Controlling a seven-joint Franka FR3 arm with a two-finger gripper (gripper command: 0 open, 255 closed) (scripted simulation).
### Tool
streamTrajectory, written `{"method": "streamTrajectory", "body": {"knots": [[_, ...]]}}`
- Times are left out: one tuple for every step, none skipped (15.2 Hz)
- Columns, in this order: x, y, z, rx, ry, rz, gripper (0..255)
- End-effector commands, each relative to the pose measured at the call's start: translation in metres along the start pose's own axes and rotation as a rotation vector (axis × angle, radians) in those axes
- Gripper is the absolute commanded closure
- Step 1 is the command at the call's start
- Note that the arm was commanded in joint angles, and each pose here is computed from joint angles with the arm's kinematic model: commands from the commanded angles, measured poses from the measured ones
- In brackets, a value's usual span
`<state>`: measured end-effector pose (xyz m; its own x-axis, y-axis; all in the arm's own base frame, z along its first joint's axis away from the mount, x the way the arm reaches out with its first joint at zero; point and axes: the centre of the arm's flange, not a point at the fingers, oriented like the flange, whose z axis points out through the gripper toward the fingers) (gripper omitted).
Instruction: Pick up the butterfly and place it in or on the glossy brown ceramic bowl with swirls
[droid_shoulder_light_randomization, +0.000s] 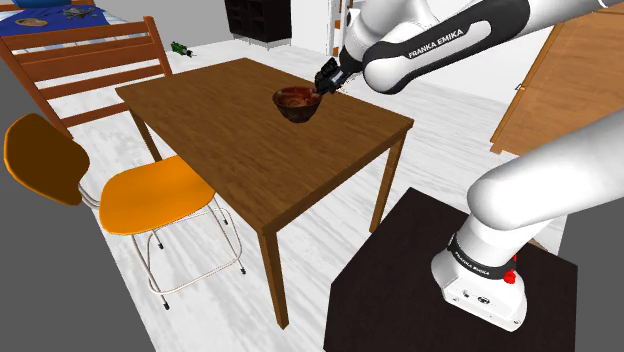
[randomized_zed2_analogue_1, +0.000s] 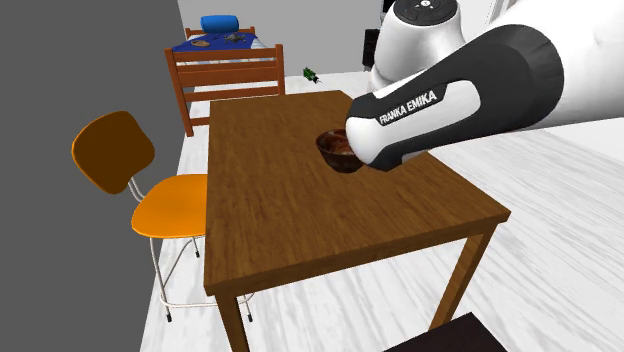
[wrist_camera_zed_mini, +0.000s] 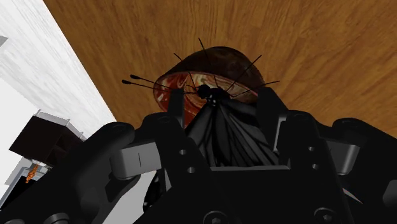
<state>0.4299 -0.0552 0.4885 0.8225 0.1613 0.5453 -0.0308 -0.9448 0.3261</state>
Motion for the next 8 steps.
{"method": "streamTrajectory", "body": {"knots": [[0.004, 0.002, -0.005, 0.000, 0.000, 0.000, 255], [0.014, 0.003, 0.003, 0.000, 0.000, 0.000, 255], [0.024, 0.004, 0.012, 0.000, 0.000, 0.000, 255], [0.033, 0.004, 0.021, 0.000, 0.000, 0.000, 255], [0.043, 0.005, 0.030, 0.000, 0.000, 0.000, 255], [0.053, 0.006, 0.039, 0.000, 0.000, 0.000, 255], [0.063, 0.006, 0.048, 0.000, 0.000, 0.000, 255], [0.072, 0.007, 0.057, 0.000, 0.000, 0.000, 255]]}}
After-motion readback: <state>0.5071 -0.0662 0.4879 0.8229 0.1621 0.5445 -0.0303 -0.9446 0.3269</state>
